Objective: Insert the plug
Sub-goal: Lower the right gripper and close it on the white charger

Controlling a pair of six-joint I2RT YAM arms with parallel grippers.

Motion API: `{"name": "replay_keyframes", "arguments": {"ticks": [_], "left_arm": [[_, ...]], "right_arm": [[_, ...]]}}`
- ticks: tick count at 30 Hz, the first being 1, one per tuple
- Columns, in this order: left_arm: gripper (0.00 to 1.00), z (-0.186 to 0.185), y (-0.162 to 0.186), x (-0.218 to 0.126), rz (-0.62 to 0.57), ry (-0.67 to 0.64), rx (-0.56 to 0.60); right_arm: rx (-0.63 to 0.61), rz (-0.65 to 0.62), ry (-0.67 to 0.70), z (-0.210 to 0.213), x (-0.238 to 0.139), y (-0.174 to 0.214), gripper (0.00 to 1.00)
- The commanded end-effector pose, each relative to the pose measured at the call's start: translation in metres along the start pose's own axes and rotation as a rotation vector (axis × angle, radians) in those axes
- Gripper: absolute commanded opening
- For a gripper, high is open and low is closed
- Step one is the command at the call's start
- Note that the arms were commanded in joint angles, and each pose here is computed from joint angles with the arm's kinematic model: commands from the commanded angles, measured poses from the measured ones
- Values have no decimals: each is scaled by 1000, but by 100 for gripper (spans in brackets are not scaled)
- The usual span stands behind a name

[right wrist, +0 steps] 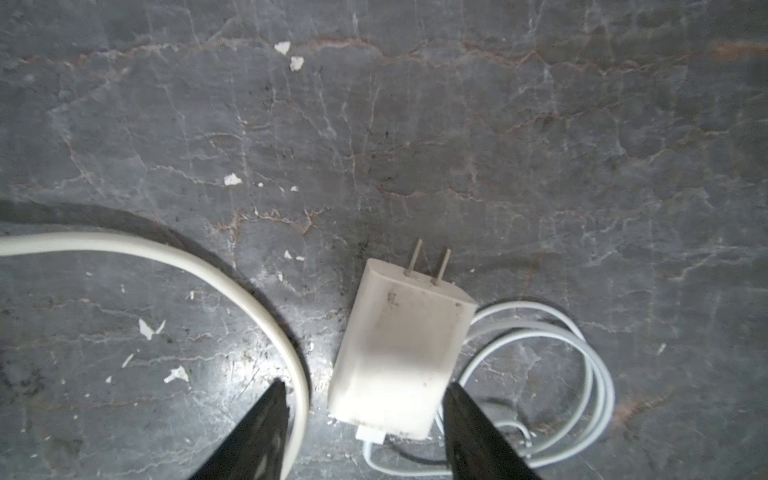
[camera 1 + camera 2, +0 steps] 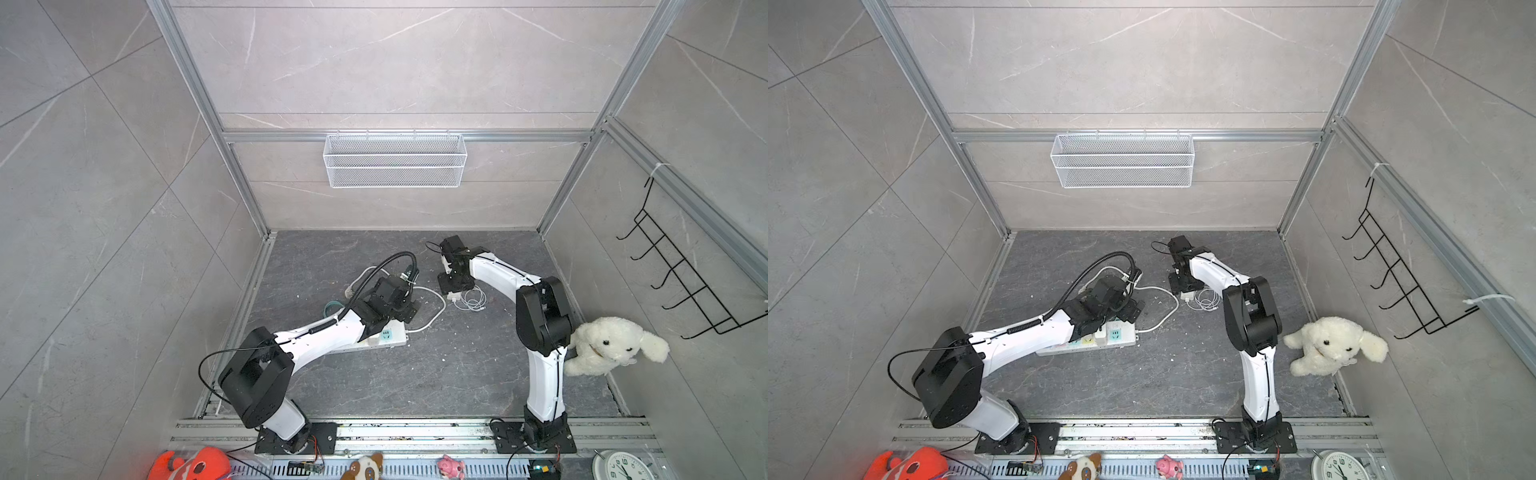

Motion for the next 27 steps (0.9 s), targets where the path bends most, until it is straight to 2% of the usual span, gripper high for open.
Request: {"name": "replay_keyframes", "arguments": {"ticks": [1,11,27], "left_arm": [[95,4,-13,-8,-34,-20,-25],[95,4,-11,-8,-31,-22,-37],[95,8,-12,-4,-26,-38,-18]], "right_arm": [[48,29,15,5,9,2,61],[93,44,147,-4,12,13,62],[85,103,78,3,32,20,58]]}}
Point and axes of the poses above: each gripper's point midway between its finger pads, its own x axis out along the fingers, its own z axis along the line the jaws close on, y = z × x, the point moved 9 cm from there along -x, back along the fingers, and after that the axes turned 5 degrees about -x, right-handed, at the moved point
